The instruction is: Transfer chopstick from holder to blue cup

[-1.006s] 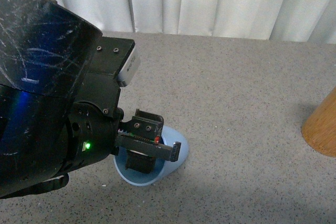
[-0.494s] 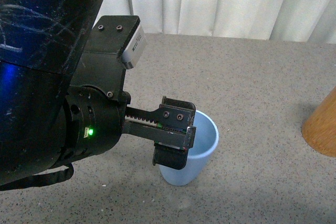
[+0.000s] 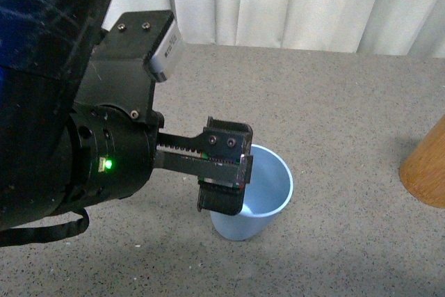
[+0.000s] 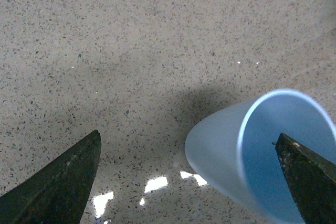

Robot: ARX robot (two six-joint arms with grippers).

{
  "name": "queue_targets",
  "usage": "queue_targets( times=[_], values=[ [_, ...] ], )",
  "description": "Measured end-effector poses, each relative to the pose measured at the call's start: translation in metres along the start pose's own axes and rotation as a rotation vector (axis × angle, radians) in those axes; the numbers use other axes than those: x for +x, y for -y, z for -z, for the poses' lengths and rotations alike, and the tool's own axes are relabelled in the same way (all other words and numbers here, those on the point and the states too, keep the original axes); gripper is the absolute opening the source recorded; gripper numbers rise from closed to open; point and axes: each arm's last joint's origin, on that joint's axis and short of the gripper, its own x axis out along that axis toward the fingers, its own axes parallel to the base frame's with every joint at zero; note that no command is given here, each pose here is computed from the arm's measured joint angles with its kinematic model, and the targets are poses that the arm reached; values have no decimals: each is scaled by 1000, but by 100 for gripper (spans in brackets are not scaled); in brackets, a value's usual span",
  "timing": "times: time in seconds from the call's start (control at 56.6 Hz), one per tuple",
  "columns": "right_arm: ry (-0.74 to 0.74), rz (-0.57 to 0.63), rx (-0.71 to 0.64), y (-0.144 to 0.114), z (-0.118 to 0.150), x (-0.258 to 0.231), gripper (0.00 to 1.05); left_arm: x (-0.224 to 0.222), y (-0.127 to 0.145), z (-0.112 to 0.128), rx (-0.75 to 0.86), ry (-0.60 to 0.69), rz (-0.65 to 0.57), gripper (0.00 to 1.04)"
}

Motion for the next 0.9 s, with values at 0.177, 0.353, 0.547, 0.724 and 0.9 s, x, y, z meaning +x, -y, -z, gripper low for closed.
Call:
queue_targets(
  times=[0.177,0.353,0.547,0.724,0.9],
  values=[
    [0,-2,-1,0,0,0,95,-7,-21,7,44,377,-264,81],
    [0,0,0,0,0,0,95,-84,-88,14,24,722,-335,38],
    [0,0,0,0,0,0,95,-126,-111,36,8,683,-380,4],
    [0,0,0,0,0,0,95,-152,-99,53,16,674,-375,4],
    [0,0,0,0,0,0,95,-182,-86,73,26,715,-375,4]
  ],
)
